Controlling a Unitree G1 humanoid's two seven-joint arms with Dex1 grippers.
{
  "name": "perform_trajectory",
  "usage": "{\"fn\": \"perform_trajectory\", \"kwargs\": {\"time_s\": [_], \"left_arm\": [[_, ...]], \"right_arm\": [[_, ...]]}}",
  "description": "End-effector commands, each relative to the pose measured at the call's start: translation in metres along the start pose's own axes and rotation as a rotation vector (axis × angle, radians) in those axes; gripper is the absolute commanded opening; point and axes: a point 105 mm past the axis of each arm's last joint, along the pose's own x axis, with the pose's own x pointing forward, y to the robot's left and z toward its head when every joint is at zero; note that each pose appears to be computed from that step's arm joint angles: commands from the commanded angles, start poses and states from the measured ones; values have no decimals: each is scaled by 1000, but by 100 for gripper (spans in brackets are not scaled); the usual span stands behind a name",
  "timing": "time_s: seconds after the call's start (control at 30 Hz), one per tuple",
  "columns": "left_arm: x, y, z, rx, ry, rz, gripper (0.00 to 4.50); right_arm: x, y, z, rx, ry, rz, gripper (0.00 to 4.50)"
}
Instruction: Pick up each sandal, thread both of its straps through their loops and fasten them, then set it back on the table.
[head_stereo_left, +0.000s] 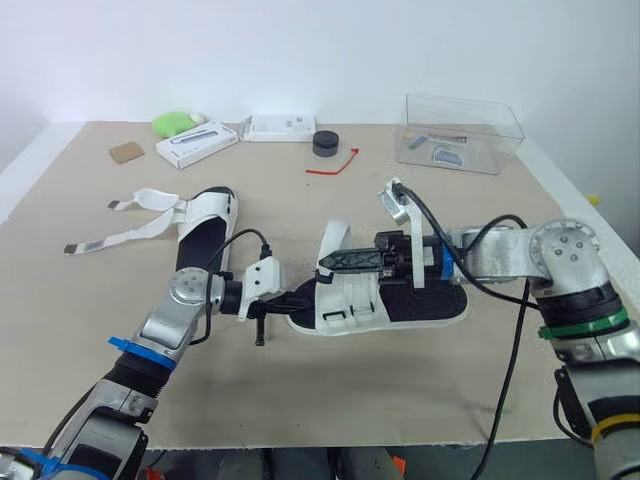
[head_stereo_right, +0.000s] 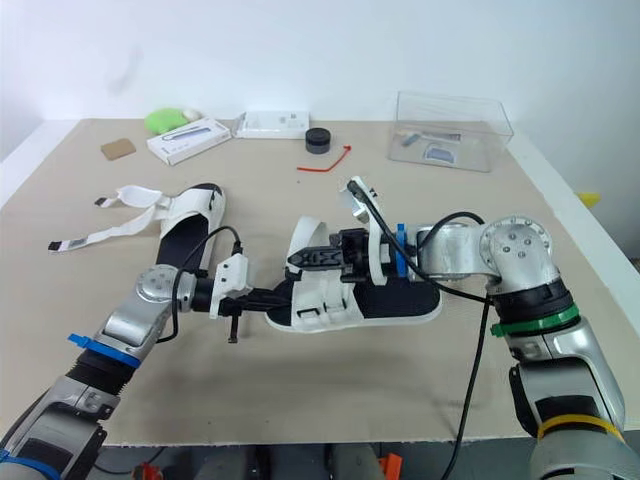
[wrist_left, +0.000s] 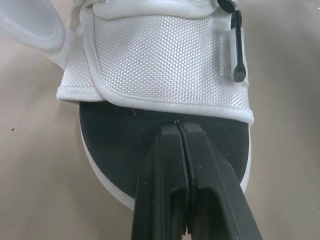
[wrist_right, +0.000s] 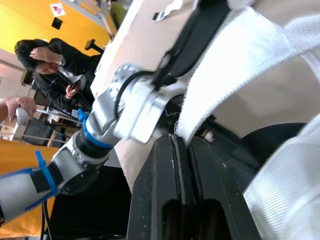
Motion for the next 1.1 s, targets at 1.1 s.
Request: {"fn": "perform_trajectory", "kwargs": {"time_s": [1.1], "left_arm": [[0, -12, -17, -20, 63, 28, 0]], "right_arm": [[4, -34, -15, 85, 218, -33, 3]]}}
